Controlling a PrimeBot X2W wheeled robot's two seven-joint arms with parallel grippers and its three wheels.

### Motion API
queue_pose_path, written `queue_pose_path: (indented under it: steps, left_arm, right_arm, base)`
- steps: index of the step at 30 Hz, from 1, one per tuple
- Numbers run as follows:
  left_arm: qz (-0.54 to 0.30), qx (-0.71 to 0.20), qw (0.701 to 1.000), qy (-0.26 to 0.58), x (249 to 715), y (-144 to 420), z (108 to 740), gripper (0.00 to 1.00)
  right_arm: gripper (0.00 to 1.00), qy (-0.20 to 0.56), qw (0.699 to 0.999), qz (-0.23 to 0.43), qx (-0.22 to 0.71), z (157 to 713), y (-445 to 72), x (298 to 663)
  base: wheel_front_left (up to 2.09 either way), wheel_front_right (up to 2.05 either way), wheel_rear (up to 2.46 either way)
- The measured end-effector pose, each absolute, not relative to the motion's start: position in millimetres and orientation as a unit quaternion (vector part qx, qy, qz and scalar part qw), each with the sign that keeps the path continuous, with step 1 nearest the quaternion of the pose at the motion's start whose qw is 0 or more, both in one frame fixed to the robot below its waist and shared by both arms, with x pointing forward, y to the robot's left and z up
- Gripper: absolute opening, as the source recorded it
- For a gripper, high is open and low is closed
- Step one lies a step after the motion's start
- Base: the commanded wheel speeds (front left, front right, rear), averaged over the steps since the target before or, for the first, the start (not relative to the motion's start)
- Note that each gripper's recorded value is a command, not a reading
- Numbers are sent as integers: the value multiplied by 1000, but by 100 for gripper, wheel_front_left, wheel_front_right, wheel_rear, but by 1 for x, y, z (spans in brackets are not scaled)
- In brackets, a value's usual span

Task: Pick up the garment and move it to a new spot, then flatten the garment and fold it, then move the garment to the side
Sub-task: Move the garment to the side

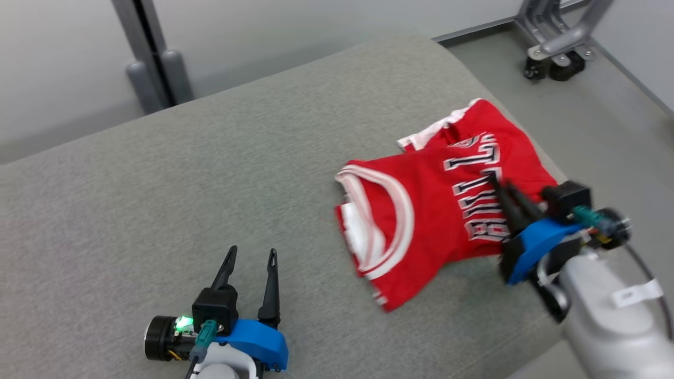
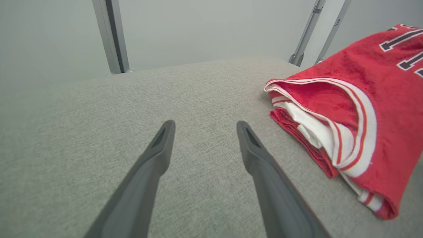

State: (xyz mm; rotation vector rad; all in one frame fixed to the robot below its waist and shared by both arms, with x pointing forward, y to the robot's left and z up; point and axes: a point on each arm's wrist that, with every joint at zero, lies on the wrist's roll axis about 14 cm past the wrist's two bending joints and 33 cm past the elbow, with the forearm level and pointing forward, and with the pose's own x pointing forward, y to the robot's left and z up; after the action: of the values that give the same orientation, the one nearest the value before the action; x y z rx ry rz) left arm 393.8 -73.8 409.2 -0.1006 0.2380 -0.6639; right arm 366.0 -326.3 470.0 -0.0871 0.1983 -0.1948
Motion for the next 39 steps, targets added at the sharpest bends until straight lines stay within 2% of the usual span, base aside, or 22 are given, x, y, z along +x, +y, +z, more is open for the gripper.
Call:
queue_pose_path:
  steps: [7,13,14,15,16,22,28,33,39]
  left_arm:
    - [-281,-41,951,124,403,-40,399,100]
    - [-242,-39,960,135,409,-12,389,100]
    - [-239,-39,961,135,409,-9,388,100]
    - [-233,-39,962,136,411,-5,387,100]
    - [-227,-39,963,137,412,-2,386,100]
    - [-205,-40,967,143,415,12,381,100]
    - [-189,-42,973,122,420,20,396,100]
    - [-174,-43,978,111,419,29,405,100]
    - [-141,-46,984,99,412,51,417,100]
  right_arm:
    - [0,113,974,-132,-145,498,-395,392]
    - [0,144,958,-173,-177,496,-436,405]
    - [13,152,954,-185,-180,495,-446,403]
    - [40,161,949,-194,-188,494,-454,401]
    - [100,164,946,-204,-193,494,-462,400]
    - [100,113,954,-212,-179,508,-448,428]
    - [100,24,981,-155,-112,520,-363,460]
    - [100,-1,992,-107,-74,518,-313,465]
    - [100,-6,998,-55,-13,501,-256,452]
  base:
    - [0,0,0]
    - [0,0,0]
    - [0,0,0]
    - [0,0,0]
    - [0,0,0]
    - [0,0,0]
    - [0,0,0]
    - [0,0,0]
    - [0,0,0]
